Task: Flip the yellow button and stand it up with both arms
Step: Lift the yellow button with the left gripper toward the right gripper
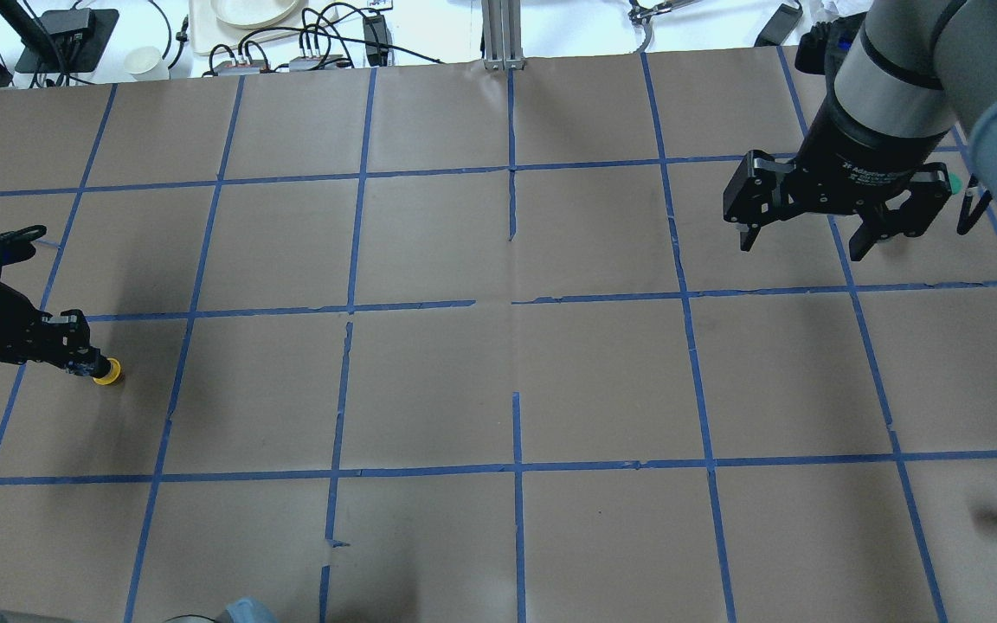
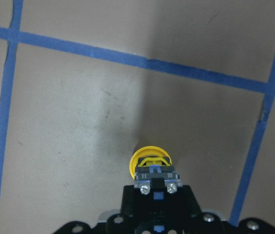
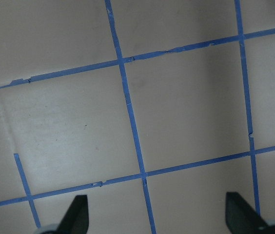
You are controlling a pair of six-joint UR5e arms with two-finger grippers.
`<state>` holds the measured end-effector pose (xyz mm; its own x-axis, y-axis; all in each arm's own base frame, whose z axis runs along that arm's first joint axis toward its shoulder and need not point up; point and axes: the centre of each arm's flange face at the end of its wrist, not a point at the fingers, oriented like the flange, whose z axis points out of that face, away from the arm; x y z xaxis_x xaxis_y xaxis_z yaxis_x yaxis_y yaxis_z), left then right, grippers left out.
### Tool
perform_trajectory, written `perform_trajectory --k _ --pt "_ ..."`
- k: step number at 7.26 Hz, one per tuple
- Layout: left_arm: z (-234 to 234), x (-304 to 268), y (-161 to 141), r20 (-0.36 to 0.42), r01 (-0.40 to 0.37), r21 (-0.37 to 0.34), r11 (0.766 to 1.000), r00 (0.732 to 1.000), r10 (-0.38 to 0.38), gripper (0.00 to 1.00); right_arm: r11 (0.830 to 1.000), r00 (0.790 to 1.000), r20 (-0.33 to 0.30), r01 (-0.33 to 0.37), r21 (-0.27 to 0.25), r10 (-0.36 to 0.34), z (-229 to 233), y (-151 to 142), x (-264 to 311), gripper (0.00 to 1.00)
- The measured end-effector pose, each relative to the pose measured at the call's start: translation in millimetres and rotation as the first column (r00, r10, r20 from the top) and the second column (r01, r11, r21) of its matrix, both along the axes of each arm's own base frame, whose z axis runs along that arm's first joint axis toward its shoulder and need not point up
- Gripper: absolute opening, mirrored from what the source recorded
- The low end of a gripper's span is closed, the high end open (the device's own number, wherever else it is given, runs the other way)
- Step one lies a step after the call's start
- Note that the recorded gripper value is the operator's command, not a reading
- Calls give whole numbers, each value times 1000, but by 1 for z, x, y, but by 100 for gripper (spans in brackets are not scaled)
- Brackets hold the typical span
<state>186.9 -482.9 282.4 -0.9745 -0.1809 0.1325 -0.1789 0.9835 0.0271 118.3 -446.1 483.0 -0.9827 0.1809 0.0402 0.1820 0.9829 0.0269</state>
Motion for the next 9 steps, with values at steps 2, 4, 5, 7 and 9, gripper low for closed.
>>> perform_trajectory --k 2,4,5,7,9 --pt "58 -68 -29 -119 37 12 999 992 -36 3 1000 1000 0 -1 7 1 0 1 0 100" --pt "92 -155 -39 -310 71 -53 996 947 -84 3 1000 1000 1 -5 -4 5 5 5 1 100" --pt "104 -193 -40 -416 82 -93 992 902 -113 3 1000 1000 -1 -3 -5 3 5 5 1 100" --pt "126 -251 -37 -613 62 -167 984 775 -153 2 998 998 25 64 -2 -64 5 2 3 100" --pt "145 -290 -28 -758 7 -195 981 633 -155 2 944 928 170 327 47 -330 6 -5 16 100"
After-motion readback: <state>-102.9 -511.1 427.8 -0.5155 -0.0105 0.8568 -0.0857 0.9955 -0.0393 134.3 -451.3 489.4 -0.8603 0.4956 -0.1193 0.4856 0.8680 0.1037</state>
